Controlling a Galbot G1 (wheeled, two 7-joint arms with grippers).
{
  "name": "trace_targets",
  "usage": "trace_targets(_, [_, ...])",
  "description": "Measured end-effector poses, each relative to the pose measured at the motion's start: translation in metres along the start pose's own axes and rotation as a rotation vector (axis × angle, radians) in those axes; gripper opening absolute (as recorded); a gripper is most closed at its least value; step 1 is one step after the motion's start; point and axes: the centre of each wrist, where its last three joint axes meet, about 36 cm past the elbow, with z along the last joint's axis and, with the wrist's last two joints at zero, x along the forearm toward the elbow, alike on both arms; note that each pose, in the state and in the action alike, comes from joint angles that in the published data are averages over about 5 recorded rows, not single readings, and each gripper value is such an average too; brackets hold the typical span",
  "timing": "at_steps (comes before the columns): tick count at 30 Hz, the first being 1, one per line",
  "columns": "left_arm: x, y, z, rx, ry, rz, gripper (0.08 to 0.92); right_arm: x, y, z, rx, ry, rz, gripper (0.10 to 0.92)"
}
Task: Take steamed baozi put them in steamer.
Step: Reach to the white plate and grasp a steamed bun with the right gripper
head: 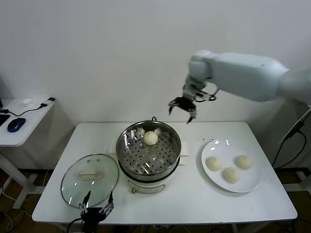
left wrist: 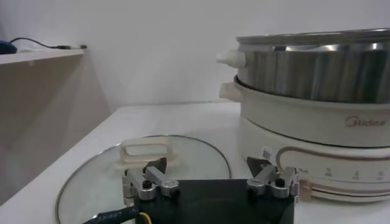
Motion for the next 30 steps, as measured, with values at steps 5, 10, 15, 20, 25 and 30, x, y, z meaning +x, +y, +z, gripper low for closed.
trace_targets(5, [-0.002, 0.003, -0.001, 0.006, -0.005, -0.006, 0.823, -0.032, 0.061, 0.020, -0.244, -0.007, -0.025, 0.823])
trace_targets(10, [-0.003, 0.005, -0.003, 0.007, -0.010, -0.008, 0.823, -0.079, 0.093, 0.025, -0.420, -0.011, -0.038, 0.823])
trace_targets(15, [-0.003, 0.007, -0.003, 0.008, -0.007, -0.014, 0.823, -0.121, 0.106, 0.026, -0.532, 0.001, -0.051, 0.823])
trace_targets(20, [0.000, 0.006, -0.002, 0.012, -0.002, -0.016, 0.823, -0.157, 0.113, 0.029, -0.607, 0.010, -0.063, 0.823])
trace_targets(25, [0.001, 0.005, -0.001, 0.014, 0.001, -0.018, 0.823, -0.186, 0.118, 0.030, -0.657, 0.019, -0.068, 0.823])
trace_targets(30, [0.002, 0.005, -0.001, 0.014, 0.002, -0.020, 0.823, -0.209, 0.122, 0.030, -0.696, 0.026, -0.074, 0.823])
